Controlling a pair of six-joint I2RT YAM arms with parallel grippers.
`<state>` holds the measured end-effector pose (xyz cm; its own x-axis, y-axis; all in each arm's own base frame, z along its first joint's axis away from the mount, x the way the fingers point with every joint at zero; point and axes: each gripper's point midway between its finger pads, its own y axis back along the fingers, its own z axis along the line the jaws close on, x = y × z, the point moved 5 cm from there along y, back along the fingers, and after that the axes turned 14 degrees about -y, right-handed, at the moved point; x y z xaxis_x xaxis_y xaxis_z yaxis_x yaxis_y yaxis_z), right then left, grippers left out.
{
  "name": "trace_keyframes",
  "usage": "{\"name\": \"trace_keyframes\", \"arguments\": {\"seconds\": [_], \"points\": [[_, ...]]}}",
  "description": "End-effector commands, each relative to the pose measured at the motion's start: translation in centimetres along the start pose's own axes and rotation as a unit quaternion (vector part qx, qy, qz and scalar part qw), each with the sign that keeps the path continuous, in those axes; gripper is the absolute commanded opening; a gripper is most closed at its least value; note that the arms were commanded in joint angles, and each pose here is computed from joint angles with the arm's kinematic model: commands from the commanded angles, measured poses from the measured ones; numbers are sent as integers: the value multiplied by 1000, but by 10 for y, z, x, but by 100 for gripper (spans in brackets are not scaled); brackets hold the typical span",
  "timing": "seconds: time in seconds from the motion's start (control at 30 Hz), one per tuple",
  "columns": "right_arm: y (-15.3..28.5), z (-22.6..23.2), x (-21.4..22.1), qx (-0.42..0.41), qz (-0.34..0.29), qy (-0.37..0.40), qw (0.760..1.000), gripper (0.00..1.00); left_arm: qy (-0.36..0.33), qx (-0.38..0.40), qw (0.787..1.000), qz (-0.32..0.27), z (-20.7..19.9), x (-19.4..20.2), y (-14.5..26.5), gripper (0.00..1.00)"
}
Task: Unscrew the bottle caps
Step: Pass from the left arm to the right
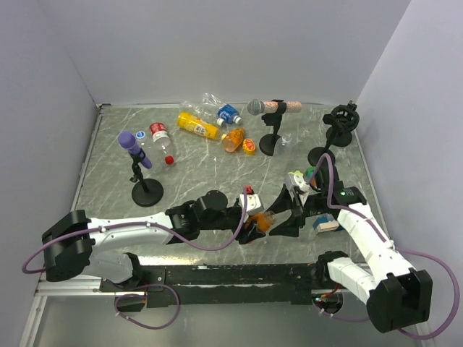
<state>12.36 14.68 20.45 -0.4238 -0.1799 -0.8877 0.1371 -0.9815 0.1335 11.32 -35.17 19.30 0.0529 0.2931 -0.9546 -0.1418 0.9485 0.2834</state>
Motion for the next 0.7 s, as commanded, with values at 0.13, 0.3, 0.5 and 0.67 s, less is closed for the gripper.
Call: {"name": "trace_keyframes", "arguments": {"seconds": [0.13, 0.3, 0.5, 0.67], "points": [[-2, 0, -16, -18, -15, 24, 999, 63, -11, -6, 999, -37, 3, -23, -3, 25], [-2, 0, -18, -16, -14, 24, 999, 47, -11, -5, 999, -34, 2, -21, -2, 26], [-2, -1, -19, -14, -12, 23, 1000, 24, -9, -8, 1000, -28, 3, -20, -2, 36], [-1, -1, -20, -10, -8, 24, 1000, 12, 2, -30, 999, -29, 7, -23, 1, 62]]}}
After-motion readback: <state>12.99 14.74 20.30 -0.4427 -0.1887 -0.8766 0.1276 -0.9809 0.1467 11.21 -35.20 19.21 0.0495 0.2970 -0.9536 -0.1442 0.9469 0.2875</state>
